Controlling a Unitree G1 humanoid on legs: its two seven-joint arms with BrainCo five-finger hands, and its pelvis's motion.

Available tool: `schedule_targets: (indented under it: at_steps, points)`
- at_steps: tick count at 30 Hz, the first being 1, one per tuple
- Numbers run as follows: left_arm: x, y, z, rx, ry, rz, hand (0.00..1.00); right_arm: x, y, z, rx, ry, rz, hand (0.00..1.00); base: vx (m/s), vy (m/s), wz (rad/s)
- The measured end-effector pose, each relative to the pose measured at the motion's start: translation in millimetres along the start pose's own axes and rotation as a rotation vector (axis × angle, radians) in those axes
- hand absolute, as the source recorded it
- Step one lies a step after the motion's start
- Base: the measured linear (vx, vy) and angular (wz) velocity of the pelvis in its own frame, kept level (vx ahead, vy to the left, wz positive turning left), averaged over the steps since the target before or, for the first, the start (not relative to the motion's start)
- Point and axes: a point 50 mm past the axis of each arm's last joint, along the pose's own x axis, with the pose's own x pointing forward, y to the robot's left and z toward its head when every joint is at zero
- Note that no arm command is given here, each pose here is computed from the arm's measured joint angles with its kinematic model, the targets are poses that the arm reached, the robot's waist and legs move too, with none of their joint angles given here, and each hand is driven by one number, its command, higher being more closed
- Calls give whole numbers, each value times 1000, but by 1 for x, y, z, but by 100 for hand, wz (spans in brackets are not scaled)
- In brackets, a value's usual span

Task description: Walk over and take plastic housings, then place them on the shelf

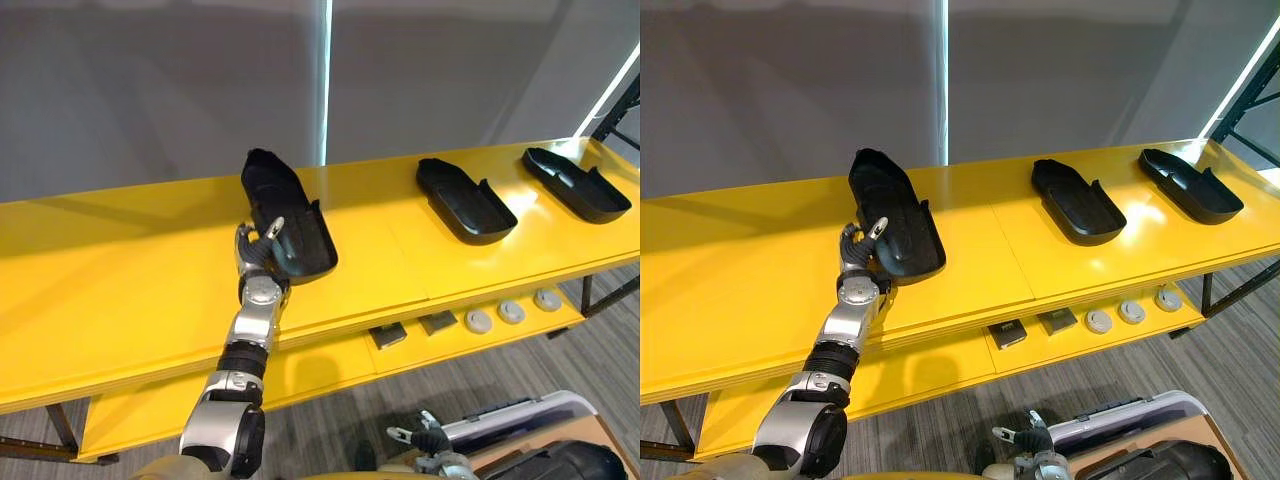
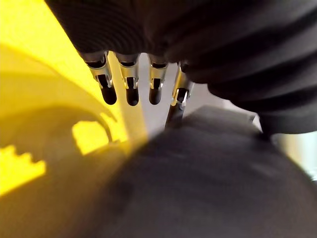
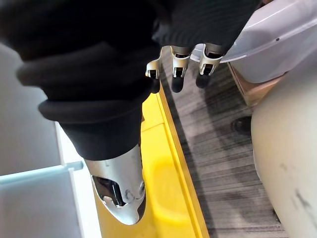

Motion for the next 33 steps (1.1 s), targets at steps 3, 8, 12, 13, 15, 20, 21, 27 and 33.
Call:
schedule_targets:
  at_steps: [3, 8, 12, 13, 15, 20, 21, 27, 33]
  points:
    - [-3, 5, 14, 15, -83, 22, 0, 0, 1, 0, -4, -1, 5, 0, 0, 0, 2]
    - [-17, 4, 26, -53, -133, 56, 0, -1, 1, 0, -20, -3, 12, 0, -19, -2, 8]
    - [-32, 0, 39, -114, -182, 57, 0, -1, 0, -1, -20, -1, 11, 0, -47, -7, 5]
    - [-37, -1, 45, -135, -214, 50, 0, -1, 0, -2, -18, 0, 10, 0, -52, -11, 0]
    - [-49, -3, 55, -163, -276, 20, 0, -2, 0, -4, -11, 4, 8, 0, -36, -11, 3]
    - [-83, -6, 61, -111, -447, -105, 100, -4, 0, -6, 6, 9, 6, 0, -26, -9, 0]
    - [-91, -10, 57, -87, -461, -150, 100, -4, -1, -8, 11, 10, 4, 0, -35, -10, -1]
    - [-111, -18, 30, -37, -404, -292, 100, -5, -2, -9, 14, 2, 1, 0, -25, -8, 0]
    - [-119, -42, -2, 43, -294, -441, 100, -6, -3, -10, 11, 4, -3, 0, -13, -4, -5]
